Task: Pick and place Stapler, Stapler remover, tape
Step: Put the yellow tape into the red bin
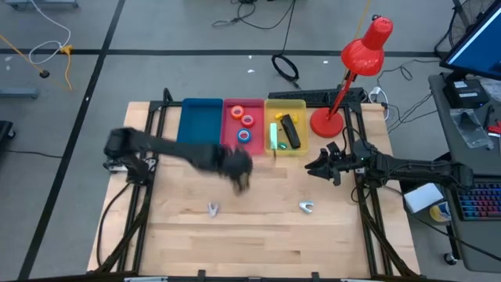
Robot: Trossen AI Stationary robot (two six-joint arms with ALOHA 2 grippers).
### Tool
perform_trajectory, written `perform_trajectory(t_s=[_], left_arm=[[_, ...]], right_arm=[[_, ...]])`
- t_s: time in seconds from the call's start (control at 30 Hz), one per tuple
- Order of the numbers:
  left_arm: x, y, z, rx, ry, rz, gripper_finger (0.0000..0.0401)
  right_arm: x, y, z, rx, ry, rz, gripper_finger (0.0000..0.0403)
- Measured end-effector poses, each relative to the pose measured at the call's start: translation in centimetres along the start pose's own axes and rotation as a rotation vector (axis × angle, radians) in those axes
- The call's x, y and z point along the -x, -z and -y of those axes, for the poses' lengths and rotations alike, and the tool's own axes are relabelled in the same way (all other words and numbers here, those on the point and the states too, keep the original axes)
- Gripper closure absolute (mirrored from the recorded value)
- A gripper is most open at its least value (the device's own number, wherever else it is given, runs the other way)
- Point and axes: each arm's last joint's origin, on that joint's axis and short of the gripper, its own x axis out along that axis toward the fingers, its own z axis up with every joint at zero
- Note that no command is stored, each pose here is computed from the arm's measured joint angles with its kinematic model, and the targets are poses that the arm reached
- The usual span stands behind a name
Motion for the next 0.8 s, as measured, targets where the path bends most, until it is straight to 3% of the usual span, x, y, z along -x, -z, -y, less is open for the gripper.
perform_trajectory(t_s=[0.17,0.3,0.4,0.6,0.8], left_arm=[[3.5,-4.6,-9.0,0.133,-0.186,0.233,0.0363],[3.2,-6.9,-15.3,0.242,-0.235,0.273,0.0363],[1.1,-7.8,-18.6,0.29,-0.242,0.233,0.0363],[-3.5,-8.0,-21.8,0.303,-0.283,0.105,0.036],[-5.9,-8.3,-21.9,0.22,-0.311,0.077,0.036]], right_arm=[[0.0,-0.1,0.0,-0.016,0.004,0.007,0.0248],[0.0,-0.1,0.0,-0.02,0.002,0.009,0.0248],[0.0,-0.1,0.0,-0.021,0.003,0.009,0.0248],[0.0,-0.1,0.1,-0.046,0.031,0.024,0.0248],[0.0,-0.2,0.2,-0.056,0.066,0.053,0.0248]])
